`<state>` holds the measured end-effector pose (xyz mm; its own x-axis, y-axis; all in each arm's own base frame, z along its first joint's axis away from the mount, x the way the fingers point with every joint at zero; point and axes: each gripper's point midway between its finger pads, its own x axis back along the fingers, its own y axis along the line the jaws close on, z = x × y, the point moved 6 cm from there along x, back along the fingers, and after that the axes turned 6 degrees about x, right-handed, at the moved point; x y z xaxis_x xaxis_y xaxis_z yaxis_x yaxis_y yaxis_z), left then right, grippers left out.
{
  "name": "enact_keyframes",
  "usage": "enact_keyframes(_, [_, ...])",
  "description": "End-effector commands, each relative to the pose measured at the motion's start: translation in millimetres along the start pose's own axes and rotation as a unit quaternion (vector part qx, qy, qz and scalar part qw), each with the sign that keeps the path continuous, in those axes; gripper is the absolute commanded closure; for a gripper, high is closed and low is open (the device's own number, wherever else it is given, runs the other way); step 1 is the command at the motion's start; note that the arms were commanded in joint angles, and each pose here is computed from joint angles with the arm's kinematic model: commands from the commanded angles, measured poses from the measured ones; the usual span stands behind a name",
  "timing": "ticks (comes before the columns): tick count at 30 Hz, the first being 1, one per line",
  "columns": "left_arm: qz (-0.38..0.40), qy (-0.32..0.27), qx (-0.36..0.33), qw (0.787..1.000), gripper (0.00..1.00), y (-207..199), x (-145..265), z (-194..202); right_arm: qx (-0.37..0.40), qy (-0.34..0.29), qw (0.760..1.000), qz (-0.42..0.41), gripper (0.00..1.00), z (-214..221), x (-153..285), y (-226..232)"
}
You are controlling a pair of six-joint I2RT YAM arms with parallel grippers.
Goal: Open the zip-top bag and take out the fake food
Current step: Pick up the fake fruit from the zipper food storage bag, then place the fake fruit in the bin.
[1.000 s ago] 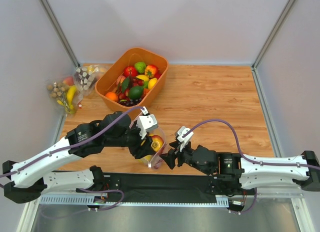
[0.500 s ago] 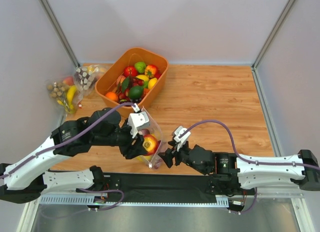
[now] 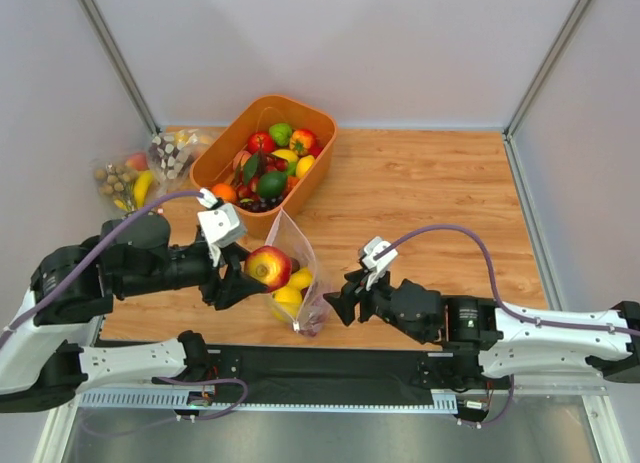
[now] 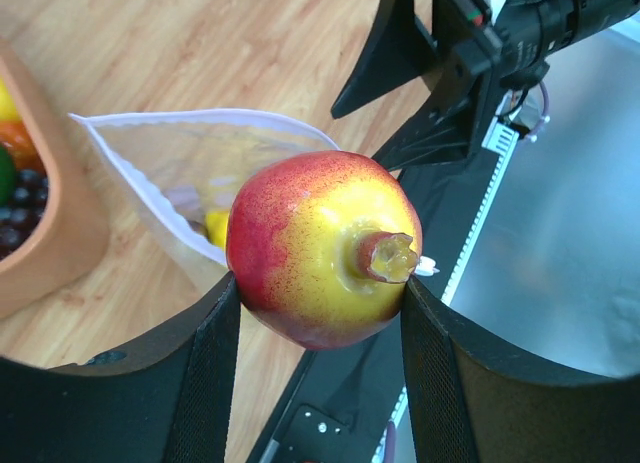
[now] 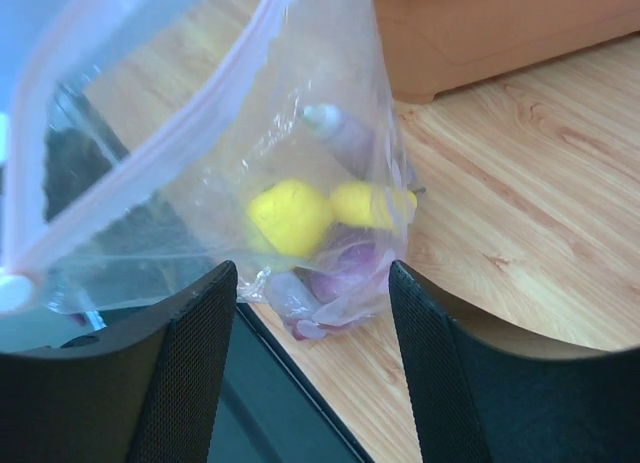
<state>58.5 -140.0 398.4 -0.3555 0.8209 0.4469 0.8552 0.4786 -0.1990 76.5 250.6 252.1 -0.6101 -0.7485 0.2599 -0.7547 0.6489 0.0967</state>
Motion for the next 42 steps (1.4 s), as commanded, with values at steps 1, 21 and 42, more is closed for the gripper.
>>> enact_keyframes(1, [-0.012, -0.038, 0.004, 0.999, 1.0, 1, 16, -13, -0.037, -0.025, 0.999, 0.021, 0.36, -34, 17, -7])
enact_keyframes(21, [-0.243, -0.108, 0.025, 0.964, 1.0, 85, -7, -83, -0.03, 0.037, 0.994, 0.103, 0.41, -98, -23, 20])
enact_keyframes(42, [-0.395, -0.035, 0.196, 0.897, 1.0, 281, -112, -44, -0.031, 0.064, 0.987, 0.147, 1.0, -67, -15, -5])
